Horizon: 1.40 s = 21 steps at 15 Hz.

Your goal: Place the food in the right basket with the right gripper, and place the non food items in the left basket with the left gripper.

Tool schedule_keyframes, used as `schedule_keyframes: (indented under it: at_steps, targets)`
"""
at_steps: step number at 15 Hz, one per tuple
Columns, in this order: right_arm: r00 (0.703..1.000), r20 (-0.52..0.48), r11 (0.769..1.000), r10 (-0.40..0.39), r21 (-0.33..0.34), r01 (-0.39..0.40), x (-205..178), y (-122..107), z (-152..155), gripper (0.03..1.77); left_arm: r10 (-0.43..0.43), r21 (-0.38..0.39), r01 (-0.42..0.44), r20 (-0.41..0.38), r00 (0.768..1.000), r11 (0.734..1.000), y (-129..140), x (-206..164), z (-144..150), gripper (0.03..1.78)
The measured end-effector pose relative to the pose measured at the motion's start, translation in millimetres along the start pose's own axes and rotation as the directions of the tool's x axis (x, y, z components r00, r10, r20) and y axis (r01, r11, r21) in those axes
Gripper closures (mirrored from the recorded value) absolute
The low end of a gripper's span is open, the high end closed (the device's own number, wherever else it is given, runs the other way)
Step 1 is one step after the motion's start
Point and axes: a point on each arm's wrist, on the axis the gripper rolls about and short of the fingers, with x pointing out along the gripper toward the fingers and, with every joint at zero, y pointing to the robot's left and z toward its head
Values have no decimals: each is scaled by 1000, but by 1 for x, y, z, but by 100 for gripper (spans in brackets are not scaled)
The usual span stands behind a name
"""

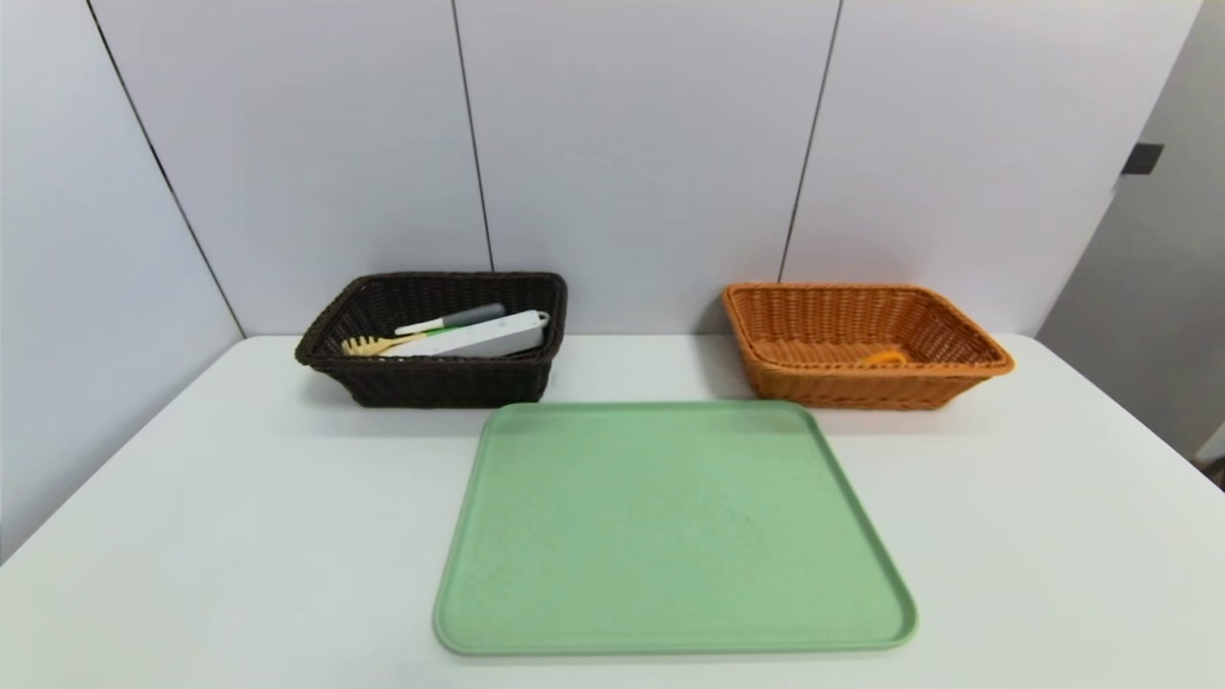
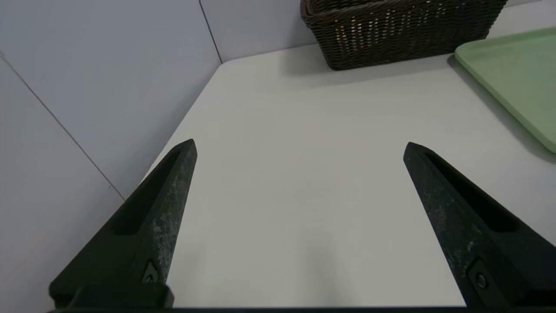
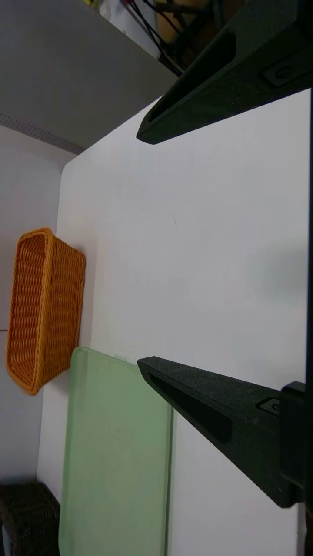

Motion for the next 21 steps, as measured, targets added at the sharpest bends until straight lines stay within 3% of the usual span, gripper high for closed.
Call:
schedule_keyframes:
  at_steps: [3,6,8,14,18,21]
  targets:
    - [997,-28,997,-68,-27,68,24,2,-27,10,-64,-3,64,-9,998,998,-3,2,-7,12]
    - [996,-20,995,-87,-51,86,42,5,-51,10,-133,-10,133,-7,991,991,-5,2,-10,12]
    - [998,12,997,-57,-47,57,47,6,-57,11,-156,-14,155,-33,987,988,-6,2,-13,12]
    - [996,-28,996,84,-30,-85,50,11,-70,11,-150,-73,147,-39,988,986,-6,2,-13,12]
    - [996,-25,996,88,-22,-89,51,11,-71,11,-124,-187,114,-42,991,976,-6,2,-13,12]
    - [996,-28,996,85,-14,-85,51,11,-71,10,-113,-198,103,-42,993,975,-5,2,-13,12]
